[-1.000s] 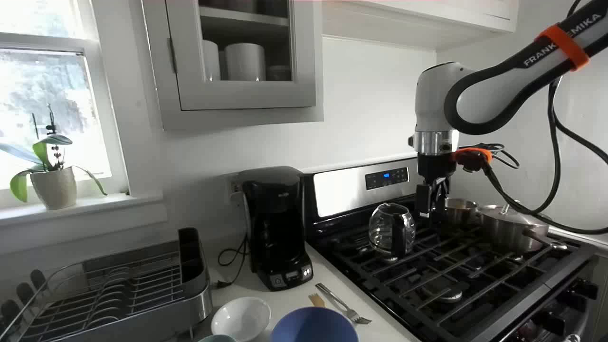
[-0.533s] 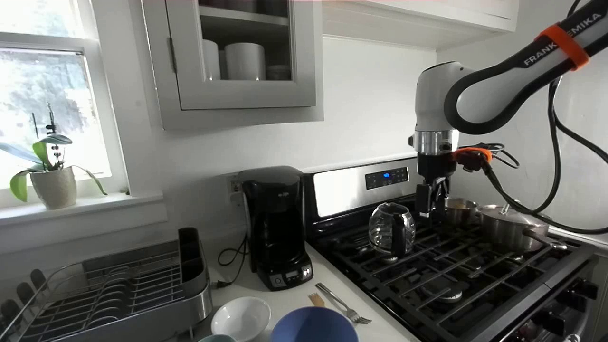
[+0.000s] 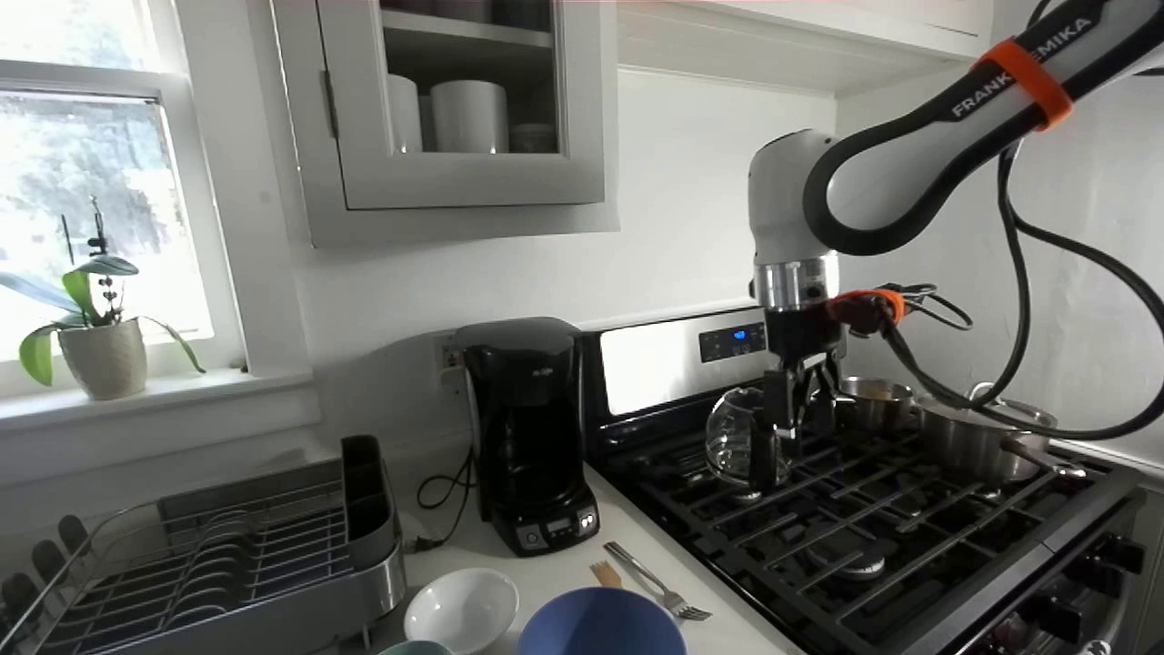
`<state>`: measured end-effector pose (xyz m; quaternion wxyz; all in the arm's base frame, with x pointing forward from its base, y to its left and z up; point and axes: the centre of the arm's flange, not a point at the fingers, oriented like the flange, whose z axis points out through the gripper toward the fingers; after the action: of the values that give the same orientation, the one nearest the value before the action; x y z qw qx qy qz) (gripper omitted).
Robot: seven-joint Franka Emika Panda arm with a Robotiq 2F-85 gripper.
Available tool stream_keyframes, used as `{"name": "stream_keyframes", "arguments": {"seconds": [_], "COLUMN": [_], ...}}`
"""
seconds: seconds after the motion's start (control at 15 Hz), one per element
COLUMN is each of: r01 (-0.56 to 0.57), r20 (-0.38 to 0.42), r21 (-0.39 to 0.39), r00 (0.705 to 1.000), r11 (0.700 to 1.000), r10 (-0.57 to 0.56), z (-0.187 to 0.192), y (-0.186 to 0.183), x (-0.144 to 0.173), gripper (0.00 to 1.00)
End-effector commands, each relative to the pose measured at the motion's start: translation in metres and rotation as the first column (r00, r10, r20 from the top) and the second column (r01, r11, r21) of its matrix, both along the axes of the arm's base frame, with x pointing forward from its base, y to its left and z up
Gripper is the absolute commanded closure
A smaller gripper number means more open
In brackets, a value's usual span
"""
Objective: Pick up the fork on the counter and use it to stir the contents of the pot on the top right stove plate
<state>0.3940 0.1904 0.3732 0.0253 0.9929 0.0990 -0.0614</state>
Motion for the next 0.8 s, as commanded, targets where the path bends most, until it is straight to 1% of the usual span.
{"name": "stream_keyframes", "arguments": {"seconds": [0.0, 0.13, 0.2, 0.27, 0.33, 0.47, 0.53, 0.73], "r01": [0.105, 0.147, 0.165, 0.167, 0.157, 0.167, 0.168, 0.167], "r20": [-0.098, -0.094, -0.072, -0.086, -0.069, -0.055, -0.070, -0.083], "r21": [-0.004, -0.002, 0.023, 0.040, 0.054, 0.071, 0.085, 0.078], "r00": [0.990, 0.985, 0.984, 0.983, 0.986, 0.985, 0.984, 0.984], "r11": [0.994, 0.989, 0.986, 0.985, 0.986, 0.983, 0.982, 0.983], "r10": [-0.105, -0.146, -0.163, -0.163, -0.153, -0.163, -0.162, -0.160], "z": [-0.021, -0.037, -0.044, -0.051, -0.060, -0.075, -0.083, -0.113], "y": [0.067, 0.090, 0.099, 0.106, 0.112, 0.120, 0.123, 0.125], "x": [0.034, 0.050, 0.061, 0.070, 0.081, 0.101, 0.109, 0.123], "gripper": [0.00, 0.00, 0.00, 0.00, 0.00, 0.00, 0.00, 0.00]}}
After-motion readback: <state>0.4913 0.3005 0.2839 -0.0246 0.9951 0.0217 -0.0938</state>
